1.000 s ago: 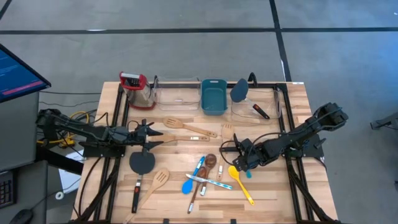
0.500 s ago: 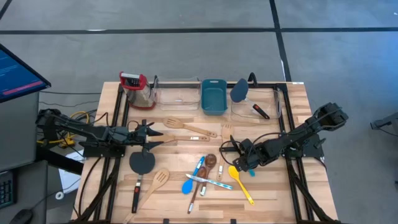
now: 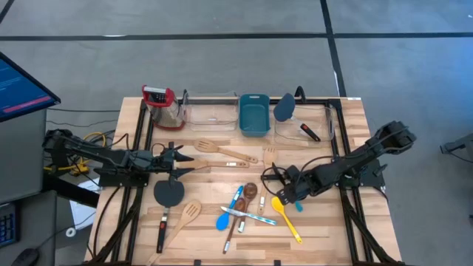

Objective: Pick & Place Kitchen Items
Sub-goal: Put the black table knife into the blue bin

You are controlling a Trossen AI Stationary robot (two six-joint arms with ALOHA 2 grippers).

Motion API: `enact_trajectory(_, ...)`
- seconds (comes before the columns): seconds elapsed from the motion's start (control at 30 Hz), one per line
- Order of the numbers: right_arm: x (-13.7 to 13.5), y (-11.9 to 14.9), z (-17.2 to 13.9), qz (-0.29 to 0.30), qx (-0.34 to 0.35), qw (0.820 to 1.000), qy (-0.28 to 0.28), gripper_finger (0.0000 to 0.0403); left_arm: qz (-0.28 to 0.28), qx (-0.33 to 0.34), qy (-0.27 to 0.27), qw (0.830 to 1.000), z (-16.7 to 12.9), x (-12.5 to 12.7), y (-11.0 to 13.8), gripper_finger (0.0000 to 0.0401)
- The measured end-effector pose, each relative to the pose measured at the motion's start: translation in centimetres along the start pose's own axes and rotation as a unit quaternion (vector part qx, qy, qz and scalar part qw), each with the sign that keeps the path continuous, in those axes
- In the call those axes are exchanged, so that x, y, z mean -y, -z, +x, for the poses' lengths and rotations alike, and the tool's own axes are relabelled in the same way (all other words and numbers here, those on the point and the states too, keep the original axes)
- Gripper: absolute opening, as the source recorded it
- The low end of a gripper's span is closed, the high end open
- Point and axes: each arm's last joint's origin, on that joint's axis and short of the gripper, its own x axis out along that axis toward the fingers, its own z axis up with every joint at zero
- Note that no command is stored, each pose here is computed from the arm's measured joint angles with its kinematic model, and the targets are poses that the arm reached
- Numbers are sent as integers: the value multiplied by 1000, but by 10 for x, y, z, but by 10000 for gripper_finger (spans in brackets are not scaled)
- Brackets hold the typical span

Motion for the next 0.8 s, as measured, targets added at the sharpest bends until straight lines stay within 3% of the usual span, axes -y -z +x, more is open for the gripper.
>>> enact_trajectory(0.17,-15,-11,-21,-38,34,998,-46,24,0,0,-1,1000,0,0,0,177)
enact_trajectory(0.33,-28,-30,-49,-87,111,987,-78,24,0,1,-2,1000,0,0,0,177)
enact_trajectory(0.53,-37,-61,-75,-137,202,967,-71,24,0,1,-2,1000,0,0,0,177)
enact_trajectory(0.8,-45,-112,-85,-185,288,938,-53,24,0,1,-2,1000,0,0,0,177)
